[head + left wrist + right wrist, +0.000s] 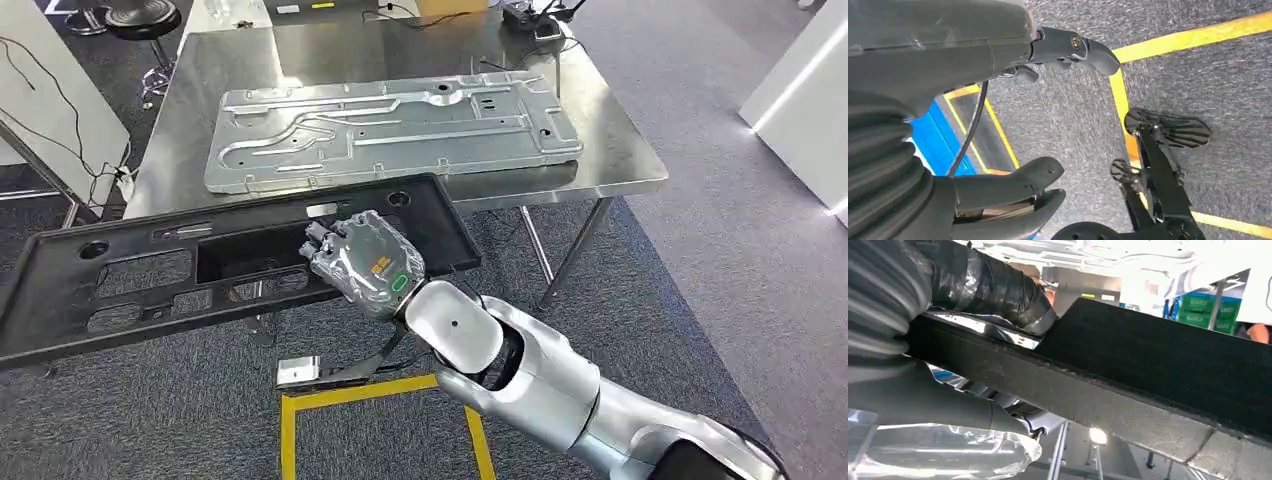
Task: Take the parts from the cabinet and place them on the table.
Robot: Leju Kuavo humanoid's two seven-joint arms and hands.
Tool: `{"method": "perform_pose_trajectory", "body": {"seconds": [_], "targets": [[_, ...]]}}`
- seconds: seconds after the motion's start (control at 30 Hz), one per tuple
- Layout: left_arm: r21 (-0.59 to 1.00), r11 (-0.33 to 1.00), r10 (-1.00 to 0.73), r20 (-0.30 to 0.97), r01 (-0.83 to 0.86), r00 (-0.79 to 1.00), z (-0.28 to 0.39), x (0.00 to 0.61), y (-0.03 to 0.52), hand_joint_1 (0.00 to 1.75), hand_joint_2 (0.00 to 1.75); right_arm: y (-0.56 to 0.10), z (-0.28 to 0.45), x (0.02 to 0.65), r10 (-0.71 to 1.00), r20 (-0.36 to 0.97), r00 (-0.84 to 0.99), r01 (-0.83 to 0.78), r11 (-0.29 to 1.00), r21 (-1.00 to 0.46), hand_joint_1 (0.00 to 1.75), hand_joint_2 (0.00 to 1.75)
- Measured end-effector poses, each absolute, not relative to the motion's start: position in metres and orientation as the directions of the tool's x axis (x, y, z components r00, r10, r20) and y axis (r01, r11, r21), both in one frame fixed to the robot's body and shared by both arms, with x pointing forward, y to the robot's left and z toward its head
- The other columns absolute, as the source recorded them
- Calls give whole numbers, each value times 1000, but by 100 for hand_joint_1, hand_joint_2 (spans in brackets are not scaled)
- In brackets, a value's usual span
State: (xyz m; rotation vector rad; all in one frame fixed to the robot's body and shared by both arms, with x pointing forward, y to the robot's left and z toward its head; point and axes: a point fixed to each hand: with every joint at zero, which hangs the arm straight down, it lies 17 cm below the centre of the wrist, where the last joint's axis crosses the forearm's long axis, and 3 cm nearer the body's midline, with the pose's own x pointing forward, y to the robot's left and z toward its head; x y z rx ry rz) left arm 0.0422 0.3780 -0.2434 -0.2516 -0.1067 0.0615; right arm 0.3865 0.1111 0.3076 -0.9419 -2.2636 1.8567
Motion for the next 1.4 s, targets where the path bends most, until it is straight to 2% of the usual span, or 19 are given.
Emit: {"method": "perform_pose_trajectory", "body": {"seconds": [1.4], "targets": [[-250,967,81,95,-55,992,-243,37,381,0,175,83,299,420,545,-366,-754,442,9,-897,175,175]]}}
